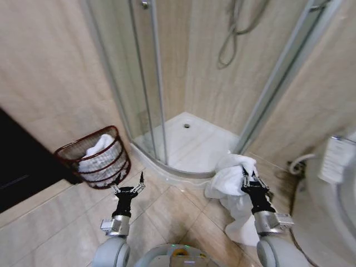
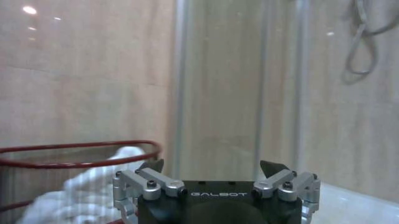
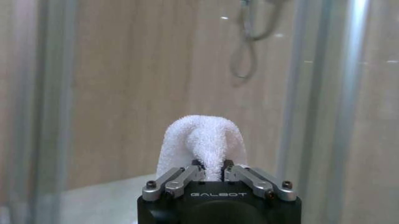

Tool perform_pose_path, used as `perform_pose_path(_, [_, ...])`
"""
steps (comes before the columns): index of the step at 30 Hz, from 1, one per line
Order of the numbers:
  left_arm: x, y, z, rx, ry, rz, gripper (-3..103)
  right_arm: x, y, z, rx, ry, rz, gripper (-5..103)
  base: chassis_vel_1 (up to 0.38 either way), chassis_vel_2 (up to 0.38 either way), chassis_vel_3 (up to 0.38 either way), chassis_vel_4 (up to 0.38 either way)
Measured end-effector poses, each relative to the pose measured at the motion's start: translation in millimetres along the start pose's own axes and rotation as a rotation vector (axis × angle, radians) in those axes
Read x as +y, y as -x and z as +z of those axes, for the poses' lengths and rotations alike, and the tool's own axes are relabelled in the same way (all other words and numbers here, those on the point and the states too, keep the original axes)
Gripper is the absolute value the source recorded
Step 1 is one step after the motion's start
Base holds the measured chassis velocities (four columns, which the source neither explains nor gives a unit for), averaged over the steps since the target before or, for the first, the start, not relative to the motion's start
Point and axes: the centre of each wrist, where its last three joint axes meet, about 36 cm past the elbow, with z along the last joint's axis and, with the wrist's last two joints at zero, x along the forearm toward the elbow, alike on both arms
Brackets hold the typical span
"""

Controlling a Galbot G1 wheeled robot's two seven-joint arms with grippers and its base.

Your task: Discard the used towel into the hamper.

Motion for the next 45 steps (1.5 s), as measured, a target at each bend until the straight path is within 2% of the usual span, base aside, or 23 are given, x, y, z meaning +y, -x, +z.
perform_pose_path(9, [3.1, -1, 2, -0.019, 0.004, 0.016, 100, 26, 1, -6, -0.022, -0.004, -0.039, 12, 0.113, 0.118, 0.133, 0.127])
perform_pose_path(14, [3.4, -1, 3, -0.017, 0.002, 0.016, 100, 32, -1, -11, -0.028, -0.009, -0.056, 12, 0.123, 0.118, 0.128, 0.123])
perform_pose_path(33, [3.7, 0, 5, -0.021, 0.002, 0.000, 100, 31, 7, -18, -0.050, -0.014, -0.075, 12, 0.116, 0.126, 0.124, 0.125])
perform_pose_path(35, [3.3, 1, 5, -0.023, 0.003, -0.009, 100, 31, 8, -16, -0.050, -0.011, -0.078, 12, 0.114, 0.125, 0.125, 0.124])
perform_pose_path(37, [1.3, 4, 3, -0.036, 0.018, -0.063, 100, 30, 11, -15, -0.053, -0.007, -0.080, 12, 0.119, 0.116, 0.127, 0.112])
perform_pose_path(38, [-0.7, 7, 3, -0.048, 0.032, -0.115, 100, 30, 13, -14, -0.056, -0.006, -0.083, 12, 0.095, 0.121, 0.111, 0.107])
perform_pose_path(39, [-0.7, 7, 3, -0.048, 0.032, -0.115, 100, 30, 13, -14, -0.056, -0.006, -0.083, 12, 0.095, 0.121, 0.111, 0.107])
perform_pose_path(41, [-2.7, 10, 1, -0.064, 0.041, -0.167, 100, 29, 14, -14, -0.059, -0.001, -0.087, 12, 0.072, 0.066, 0.071, 0.060])
perform_pose_path(45, [-3.0, 7, -6, -0.079, 0.074, -0.168, 100, 28, 14, -16, -0.068, 0.005, -0.095, 12, 0.018, 0.007, 0.008, 0.015])
